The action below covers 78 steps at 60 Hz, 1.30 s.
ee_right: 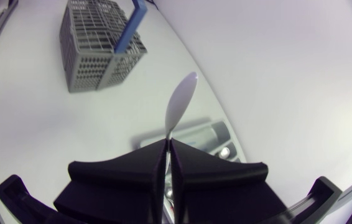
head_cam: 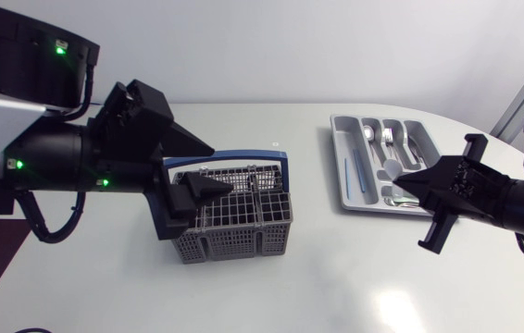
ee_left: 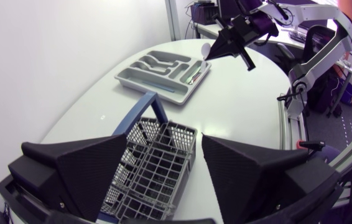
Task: Unload the cutlery basket into the drawer organizer.
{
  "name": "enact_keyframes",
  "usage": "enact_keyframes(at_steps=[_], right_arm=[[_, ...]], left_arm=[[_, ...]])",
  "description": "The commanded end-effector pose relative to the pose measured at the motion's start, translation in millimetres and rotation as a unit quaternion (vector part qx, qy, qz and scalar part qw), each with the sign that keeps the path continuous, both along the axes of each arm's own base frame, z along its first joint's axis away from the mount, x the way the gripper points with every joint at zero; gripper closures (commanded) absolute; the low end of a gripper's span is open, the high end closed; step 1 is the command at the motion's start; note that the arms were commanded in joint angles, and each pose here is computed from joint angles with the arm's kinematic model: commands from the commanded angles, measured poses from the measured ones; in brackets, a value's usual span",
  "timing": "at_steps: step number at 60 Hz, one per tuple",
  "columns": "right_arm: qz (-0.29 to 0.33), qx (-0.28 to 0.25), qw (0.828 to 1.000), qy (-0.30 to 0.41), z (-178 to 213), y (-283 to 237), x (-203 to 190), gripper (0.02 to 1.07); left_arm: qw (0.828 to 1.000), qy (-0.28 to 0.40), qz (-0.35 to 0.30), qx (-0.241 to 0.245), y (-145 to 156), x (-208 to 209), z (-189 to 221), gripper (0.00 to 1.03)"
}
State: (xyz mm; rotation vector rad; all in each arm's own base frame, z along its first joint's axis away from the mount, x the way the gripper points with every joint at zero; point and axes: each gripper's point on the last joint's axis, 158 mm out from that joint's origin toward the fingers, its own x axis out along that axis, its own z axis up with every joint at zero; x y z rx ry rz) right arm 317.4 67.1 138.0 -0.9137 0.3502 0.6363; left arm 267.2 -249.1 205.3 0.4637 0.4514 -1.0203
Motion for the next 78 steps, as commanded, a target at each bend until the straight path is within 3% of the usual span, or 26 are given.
enact_keyframes(at_steps=[1, 27, 49, 64, 78], right_arm=[[-0.019, -0.061, 0.998, 0.002, -30, -33, 8, 1.01], [-0.080, -0.264, 0.961, -0.004, -95, -136, 50, 1.01], [-0.097, -0.344, 0.934, 0.020, -137, -145, 66, 1.01], [-0.090, -0.353, 0.931, 0.031, -148, -136, 64, 0.56], [-0.100, -0.340, 0.935, 0.026, -137, -137, 63, 0.41]], left_arm=[[0.999, 0.034, 0.020, 0.019, 10, -2, -24, 0.05], [0.997, 0.063, 0.019, 0.046, 17, -16, -47, 0.05], [0.996, 0.062, 0.016, 0.054, 18, -26, -48, 0.05], [0.996, 0.059, 0.018, 0.057, 19, -26, -47, 0.05], [0.996, 0.060, 0.018, 0.062, 19, -30, -48, 0.05]])
